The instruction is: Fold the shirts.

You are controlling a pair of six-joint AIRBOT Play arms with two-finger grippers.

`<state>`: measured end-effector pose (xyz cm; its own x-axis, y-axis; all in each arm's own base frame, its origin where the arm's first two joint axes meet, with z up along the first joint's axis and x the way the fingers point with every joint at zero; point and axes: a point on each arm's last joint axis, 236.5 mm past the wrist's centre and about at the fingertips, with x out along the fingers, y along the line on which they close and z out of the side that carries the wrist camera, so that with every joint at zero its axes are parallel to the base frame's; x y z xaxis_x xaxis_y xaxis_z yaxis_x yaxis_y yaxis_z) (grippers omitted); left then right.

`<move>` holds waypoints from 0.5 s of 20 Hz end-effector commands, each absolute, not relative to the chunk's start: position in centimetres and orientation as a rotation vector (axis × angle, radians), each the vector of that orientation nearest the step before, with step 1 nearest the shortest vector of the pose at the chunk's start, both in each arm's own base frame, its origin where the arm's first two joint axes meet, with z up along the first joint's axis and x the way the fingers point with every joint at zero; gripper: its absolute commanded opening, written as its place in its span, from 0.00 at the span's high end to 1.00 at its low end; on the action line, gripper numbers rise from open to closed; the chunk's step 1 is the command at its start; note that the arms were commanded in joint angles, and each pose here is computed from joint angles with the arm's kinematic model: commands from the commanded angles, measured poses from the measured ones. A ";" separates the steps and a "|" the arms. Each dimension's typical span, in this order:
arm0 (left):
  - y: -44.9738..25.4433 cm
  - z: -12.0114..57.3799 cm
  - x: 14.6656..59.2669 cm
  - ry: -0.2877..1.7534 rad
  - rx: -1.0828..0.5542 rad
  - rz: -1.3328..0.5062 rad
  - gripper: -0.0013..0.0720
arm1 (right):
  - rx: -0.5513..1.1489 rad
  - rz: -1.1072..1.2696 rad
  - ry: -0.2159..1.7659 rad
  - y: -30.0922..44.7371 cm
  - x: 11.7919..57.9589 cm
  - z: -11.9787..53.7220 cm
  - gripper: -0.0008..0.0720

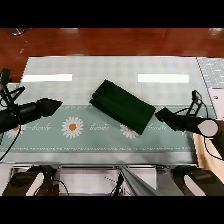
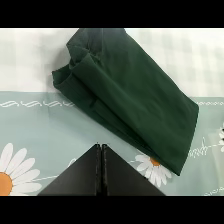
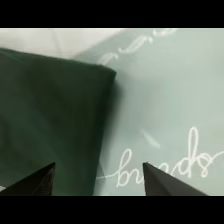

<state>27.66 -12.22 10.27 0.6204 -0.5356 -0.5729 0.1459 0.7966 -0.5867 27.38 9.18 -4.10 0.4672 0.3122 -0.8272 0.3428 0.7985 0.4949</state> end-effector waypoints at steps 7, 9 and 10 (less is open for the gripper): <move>-12.3 9.9 27.8 0.829 -0.537 -0.413 0.94 | 0.795 0.280 1.463 17.5 27.7 -9.5 0.12; -12.3 9.9 27.8 0.830 -0.538 -0.413 0.94 | 0.803 0.284 1.472 17.7 28.5 -10.0 0.12; -12.3 9.8 27.9 0.832 -0.539 -0.412 0.94 | 0.808 0.306 1.466 18.2 29.1 -9.9 0.13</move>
